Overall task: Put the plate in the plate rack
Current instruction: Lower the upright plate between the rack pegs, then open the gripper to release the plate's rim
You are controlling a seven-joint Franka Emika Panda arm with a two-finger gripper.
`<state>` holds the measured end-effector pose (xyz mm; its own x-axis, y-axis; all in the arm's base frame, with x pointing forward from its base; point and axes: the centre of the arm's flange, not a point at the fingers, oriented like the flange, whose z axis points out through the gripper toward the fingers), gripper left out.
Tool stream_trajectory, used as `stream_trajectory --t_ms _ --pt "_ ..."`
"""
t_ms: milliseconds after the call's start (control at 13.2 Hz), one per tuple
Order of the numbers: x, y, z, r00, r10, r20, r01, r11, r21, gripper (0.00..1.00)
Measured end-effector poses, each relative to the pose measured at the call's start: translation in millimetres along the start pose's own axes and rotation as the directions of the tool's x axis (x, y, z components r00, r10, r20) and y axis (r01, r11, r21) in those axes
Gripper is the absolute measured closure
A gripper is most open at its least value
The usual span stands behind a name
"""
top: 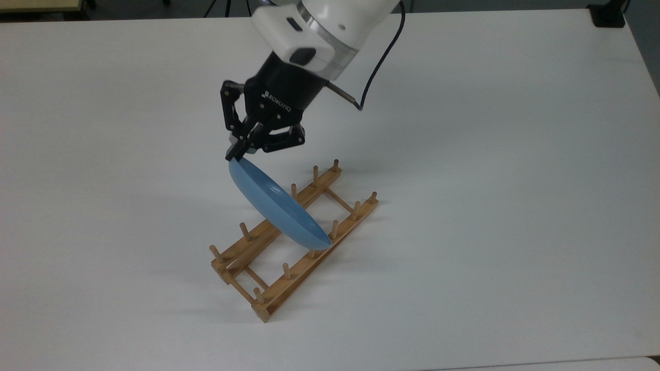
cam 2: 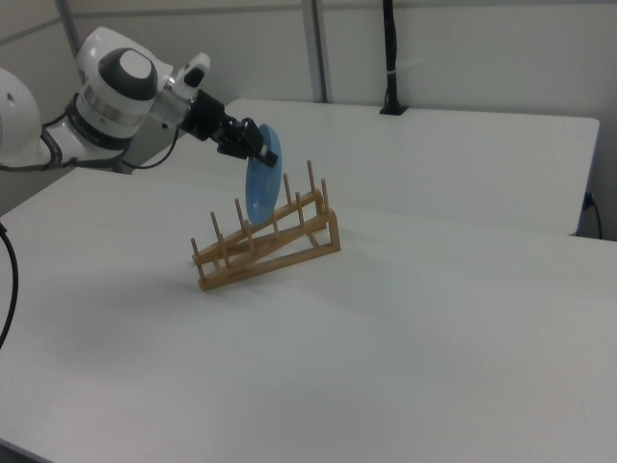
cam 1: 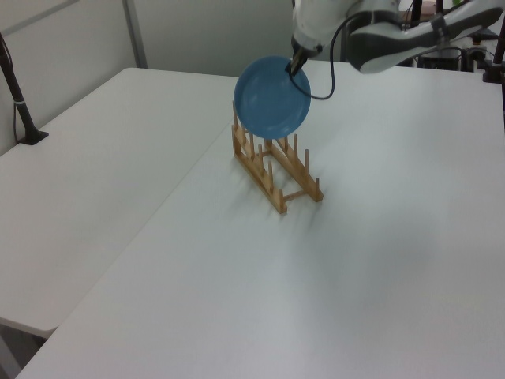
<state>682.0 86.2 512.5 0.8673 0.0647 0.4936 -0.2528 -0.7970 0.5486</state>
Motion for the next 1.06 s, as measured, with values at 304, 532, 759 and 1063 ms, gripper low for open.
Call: stream_trajectory --t_ms 304,532,759,1063 --pt "-16 -29 10 0.999 -0.046 0.019 0.046 0.999 -0.002 0.89" --pt "-19 -36 9 0.998 -0.053 0.021 0.053 0.999 0.001 0.56" --pt "-11 -29 -1 1.000 -0.022 0.005 0.022 1.000 0.011 0.26" --pt "2 -6 -34 0.995 0.095 0.044 -0.100 0.986 0.133 0.00"
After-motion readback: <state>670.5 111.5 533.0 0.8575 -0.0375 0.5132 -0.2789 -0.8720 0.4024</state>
